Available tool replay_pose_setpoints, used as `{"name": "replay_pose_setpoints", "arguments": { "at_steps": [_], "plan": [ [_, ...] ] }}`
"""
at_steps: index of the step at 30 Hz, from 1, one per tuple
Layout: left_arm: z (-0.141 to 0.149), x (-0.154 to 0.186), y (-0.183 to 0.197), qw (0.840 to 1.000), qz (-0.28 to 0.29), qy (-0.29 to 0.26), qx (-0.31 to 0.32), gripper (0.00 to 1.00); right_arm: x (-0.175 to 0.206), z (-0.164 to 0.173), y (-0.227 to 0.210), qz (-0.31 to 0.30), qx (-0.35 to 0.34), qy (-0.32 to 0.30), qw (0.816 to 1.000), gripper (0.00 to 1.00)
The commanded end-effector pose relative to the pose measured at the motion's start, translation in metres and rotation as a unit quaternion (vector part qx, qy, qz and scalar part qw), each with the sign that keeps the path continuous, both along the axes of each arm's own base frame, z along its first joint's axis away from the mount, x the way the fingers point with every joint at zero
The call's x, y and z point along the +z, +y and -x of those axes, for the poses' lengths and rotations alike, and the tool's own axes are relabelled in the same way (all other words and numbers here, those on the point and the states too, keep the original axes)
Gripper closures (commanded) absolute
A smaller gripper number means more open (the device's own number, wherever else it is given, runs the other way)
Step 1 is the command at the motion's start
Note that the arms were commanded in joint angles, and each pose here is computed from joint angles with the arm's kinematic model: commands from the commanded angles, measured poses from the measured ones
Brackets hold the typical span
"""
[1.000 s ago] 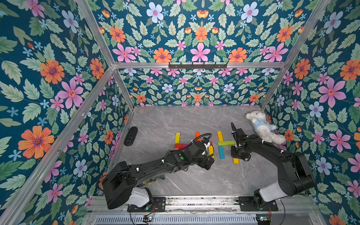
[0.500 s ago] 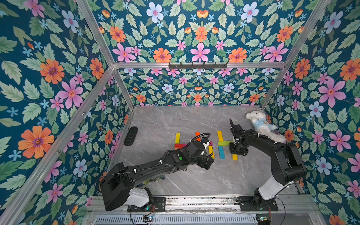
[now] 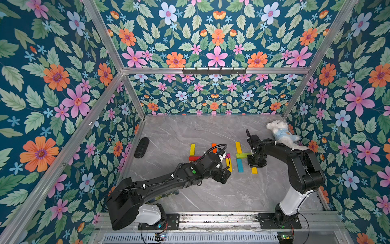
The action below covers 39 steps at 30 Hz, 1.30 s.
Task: Assemble the letter h with building blocks
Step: Assemble the building block at the center of the board.
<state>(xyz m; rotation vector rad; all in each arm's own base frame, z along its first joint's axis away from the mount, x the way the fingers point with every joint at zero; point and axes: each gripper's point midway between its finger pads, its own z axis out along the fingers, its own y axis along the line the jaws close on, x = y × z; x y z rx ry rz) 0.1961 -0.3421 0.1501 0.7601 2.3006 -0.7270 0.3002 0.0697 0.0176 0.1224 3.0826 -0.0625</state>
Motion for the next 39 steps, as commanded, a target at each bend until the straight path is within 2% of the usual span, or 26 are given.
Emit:
{"name": "replay_pose_setpoints", "arguments": {
  "at_steps": [1,5,9,10,14,17,23,30,39],
  "plan": [
    [-0.001,0.001,0.000,1.000,0.000,-0.006,-0.004,0.01,0.004,0.005,-0.007,0.017,-0.003,0.000,1.000,0.64],
    [-0.002,0.003,-0.001,1.000,0.002,-0.006,-0.006,0.01,0.032,0.004,-0.005,-0.002,-0.024,-0.046,0.999,0.60],
    [-0.002,0.005,0.000,1.000,0.005,-0.008,-0.005,0.01,0.055,0.016,0.001,-0.039,-0.057,-0.080,0.994,0.55],
    [-0.002,0.005,0.000,1.000,0.006,-0.009,-0.004,0.01,0.056,0.024,0.001,-0.047,-0.073,-0.078,0.993,0.57],
    [-0.002,0.008,0.001,1.000,0.012,-0.011,-0.001,0.01,0.047,0.052,0.003,-0.068,-0.118,-0.040,0.990,0.88],
    [-0.002,0.008,0.002,1.000,0.014,-0.013,-0.001,0.01,0.039,0.068,0.002,-0.067,-0.133,-0.019,0.989,0.94],
    [-0.002,0.010,0.003,1.000,0.016,-0.016,-0.001,0.01,0.016,0.080,0.008,-0.077,-0.141,0.021,0.987,0.98],
    [-0.002,0.009,0.005,1.000,0.012,-0.017,0.001,0.01,-0.001,0.068,0.000,-0.047,-0.144,0.029,0.988,0.99],
    [-0.003,0.008,0.006,1.000,0.010,-0.018,0.003,0.01,-0.004,0.051,-0.014,-0.024,-0.144,0.017,0.989,1.00]
  ]
}}
